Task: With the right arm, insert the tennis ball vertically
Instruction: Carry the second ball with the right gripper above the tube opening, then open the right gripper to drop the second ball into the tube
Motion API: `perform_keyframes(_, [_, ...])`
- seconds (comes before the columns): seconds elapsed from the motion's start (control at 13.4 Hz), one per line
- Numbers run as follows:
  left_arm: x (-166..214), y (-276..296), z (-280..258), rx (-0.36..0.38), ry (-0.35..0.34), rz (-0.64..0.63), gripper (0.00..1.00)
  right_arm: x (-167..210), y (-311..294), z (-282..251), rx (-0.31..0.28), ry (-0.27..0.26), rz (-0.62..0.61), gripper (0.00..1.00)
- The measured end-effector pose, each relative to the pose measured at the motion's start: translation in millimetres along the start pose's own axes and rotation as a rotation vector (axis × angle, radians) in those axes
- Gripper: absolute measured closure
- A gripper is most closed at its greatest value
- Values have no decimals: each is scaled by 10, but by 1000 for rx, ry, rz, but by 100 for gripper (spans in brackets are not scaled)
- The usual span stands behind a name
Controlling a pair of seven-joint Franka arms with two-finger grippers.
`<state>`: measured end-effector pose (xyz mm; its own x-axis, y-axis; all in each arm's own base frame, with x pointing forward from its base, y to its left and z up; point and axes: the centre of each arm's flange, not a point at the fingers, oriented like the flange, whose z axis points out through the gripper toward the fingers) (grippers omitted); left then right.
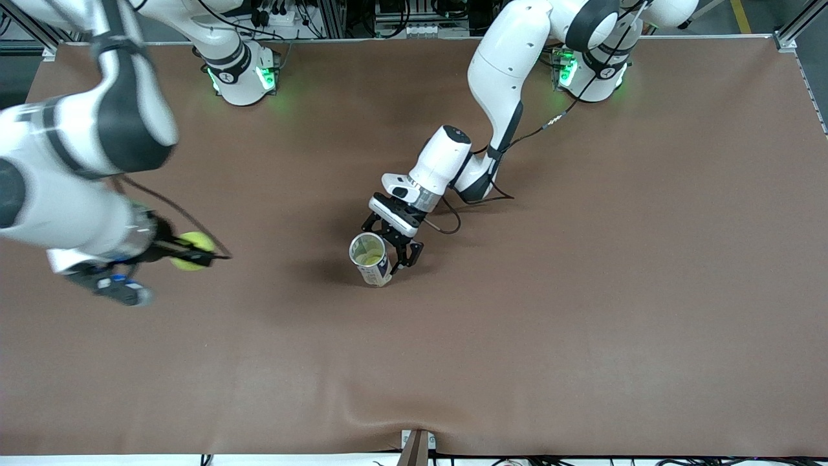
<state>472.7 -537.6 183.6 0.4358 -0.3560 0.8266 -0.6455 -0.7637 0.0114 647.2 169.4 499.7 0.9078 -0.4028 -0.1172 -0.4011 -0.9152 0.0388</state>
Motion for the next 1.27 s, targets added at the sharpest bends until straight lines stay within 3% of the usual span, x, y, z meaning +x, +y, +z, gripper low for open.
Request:
perform_keyframes(0.3, [7,-10,-4,1,1,0,0,-661,-843,43,27,48,74,33])
perform_keyframes(0.75, [-2,-26,-2,4,-1,1,0,-1278,-1607,322,71,81,143,33])
perform_keyframes(1.27, [-5,-39,-1,6,-2,1,0,-1455,-2068,975,63,96,117,33])
